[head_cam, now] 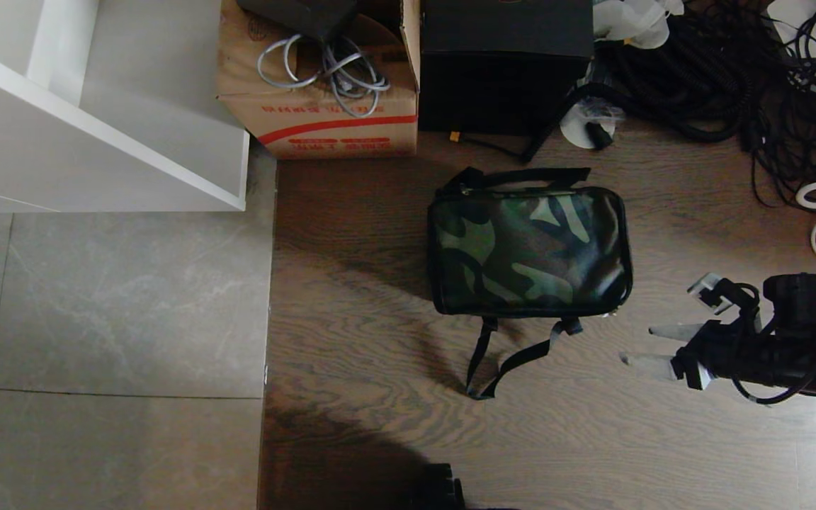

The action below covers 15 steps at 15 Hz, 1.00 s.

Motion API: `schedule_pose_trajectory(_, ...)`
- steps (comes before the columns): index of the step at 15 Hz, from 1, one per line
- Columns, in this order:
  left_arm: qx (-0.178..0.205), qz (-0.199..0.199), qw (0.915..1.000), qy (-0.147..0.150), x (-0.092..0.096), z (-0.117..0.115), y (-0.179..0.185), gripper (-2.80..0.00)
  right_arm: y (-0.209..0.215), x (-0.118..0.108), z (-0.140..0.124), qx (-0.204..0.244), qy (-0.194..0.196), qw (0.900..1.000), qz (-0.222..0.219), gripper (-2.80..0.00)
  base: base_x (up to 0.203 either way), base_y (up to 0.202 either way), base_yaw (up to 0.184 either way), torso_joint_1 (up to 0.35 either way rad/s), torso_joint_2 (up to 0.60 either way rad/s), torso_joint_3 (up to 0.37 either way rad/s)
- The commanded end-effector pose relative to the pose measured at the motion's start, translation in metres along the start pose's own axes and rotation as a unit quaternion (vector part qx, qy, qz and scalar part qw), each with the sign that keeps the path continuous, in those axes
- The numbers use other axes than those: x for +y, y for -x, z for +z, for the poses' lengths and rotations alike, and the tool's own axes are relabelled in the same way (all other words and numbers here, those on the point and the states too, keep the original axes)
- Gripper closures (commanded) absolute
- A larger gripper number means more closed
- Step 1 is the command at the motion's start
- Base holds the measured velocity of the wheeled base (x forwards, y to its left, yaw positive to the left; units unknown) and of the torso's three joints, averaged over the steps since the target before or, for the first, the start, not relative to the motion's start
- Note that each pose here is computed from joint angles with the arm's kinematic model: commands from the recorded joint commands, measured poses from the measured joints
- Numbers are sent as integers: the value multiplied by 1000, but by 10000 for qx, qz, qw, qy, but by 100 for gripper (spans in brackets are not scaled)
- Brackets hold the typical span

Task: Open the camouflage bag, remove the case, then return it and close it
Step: Open the top of the storage box

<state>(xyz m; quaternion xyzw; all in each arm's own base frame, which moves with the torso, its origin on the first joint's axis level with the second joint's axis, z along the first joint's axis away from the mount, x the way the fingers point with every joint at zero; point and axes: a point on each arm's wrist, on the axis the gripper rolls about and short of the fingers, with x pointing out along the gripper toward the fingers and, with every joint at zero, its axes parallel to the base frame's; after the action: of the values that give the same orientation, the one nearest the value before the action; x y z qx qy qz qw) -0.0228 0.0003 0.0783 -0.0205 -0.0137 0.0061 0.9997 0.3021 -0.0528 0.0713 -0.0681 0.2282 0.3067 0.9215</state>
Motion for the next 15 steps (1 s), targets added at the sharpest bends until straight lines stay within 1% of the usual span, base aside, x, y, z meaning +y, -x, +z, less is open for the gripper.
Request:
schedule_pose_trajectory(1,42,0,10000,2,0,-2,-1,0,-5,-4,-2,-39,39,10000,12,-280,0,0,0,0,0,0)
schedule_pose_trajectory(4,36,4,10000,2,0,-2,-1,0,-18,-11,3,-234,242,9994,-24,-280,0,0,0,0,0,0)
schedule_pose_trajectory(6,35,3,10000,2,0,-2,-1,0,-27,-17,0,-326,336,9989,-42,-280,0,0,0,0,0,0)
schedule_pose_trajectory(11,36,-1,10000,2,0,-2,-1,0,-52,-18,10,-767,407,9962,11,-280,0,0,0,0,0,0)
schedule_pose_trajectory(15,36,6,10000,2,0,-2,-1,0,-60,-17,13,-889,588,9943,64,-280,0,0,0,0,0,0)
